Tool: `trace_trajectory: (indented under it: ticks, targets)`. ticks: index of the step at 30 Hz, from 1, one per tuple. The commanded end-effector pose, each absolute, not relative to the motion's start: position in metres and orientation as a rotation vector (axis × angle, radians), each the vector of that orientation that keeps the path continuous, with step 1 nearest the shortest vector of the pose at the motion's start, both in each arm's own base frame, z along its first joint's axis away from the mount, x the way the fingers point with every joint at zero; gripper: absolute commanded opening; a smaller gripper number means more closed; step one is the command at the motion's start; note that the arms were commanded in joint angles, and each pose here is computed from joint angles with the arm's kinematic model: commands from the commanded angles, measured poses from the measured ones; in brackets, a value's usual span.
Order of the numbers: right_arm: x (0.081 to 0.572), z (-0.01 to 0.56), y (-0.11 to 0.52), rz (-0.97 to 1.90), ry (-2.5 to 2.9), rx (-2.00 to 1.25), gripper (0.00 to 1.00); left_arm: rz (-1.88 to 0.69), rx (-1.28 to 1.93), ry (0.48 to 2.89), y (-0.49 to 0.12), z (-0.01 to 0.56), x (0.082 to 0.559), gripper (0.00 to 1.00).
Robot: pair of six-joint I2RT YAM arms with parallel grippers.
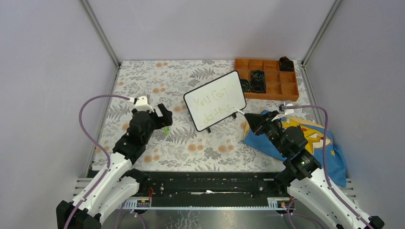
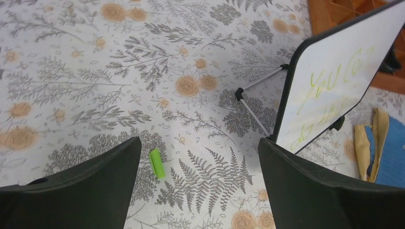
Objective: Write a sentence on the whiteboard
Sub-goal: Close the whiteboard marker at the center of the board.
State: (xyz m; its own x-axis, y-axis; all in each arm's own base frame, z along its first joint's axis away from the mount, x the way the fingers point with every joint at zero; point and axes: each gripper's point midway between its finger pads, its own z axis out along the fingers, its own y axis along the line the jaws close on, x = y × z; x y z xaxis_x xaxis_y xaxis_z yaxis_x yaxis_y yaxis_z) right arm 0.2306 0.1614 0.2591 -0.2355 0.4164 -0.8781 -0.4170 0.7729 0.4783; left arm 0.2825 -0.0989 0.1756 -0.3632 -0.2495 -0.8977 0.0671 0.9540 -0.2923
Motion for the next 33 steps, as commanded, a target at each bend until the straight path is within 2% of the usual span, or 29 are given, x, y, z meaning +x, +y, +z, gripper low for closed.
trace_trajectory:
  ticks: [1, 7, 11, 16, 22, 25, 33]
  targets:
    - [0.22, 0.282, 0.175, 0.854, 1.602, -0.099, 0.0, -0.264, -0.356, 2.003, -0.078, 0.171, 0.271, 0.99]
    - [0.223, 0.265, 0.196, 0.866, 1.682, -0.141, 0.0, -0.378, -0.645, 2.064, -0.08, 0.148, 0.256, 0.99]
    - [0.225, 0.253, 0.213, 0.782, 1.74, -0.162, 0.0, -0.333, -0.769, 2.07, -0.068, 0.136, 0.247, 0.99]
    - [0.226, 0.23, 0.225, 0.742, 1.806, -0.129, 0.0, -0.272, -0.744, 2.074, -0.062, 0.148, 0.254, 0.99]
    - [0.228, 0.205, 0.211, 0.654, 1.875, -0.069, 0.0, -0.101, -0.655, 2.335, -0.062, 0.126, 0.257, 0.99]
    - [0.226, 0.198, 0.202, 0.641, 1.874, -0.03, 0.0, -0.128, -0.607, 2.407, -0.071, 0.115, 0.256, 0.99]
    - [0.213, 0.194, 0.197, 0.654, 1.905, -0.071, 0.0, -0.292, -0.539, 2.417, -0.089, 0.093, 0.246, 0.99]
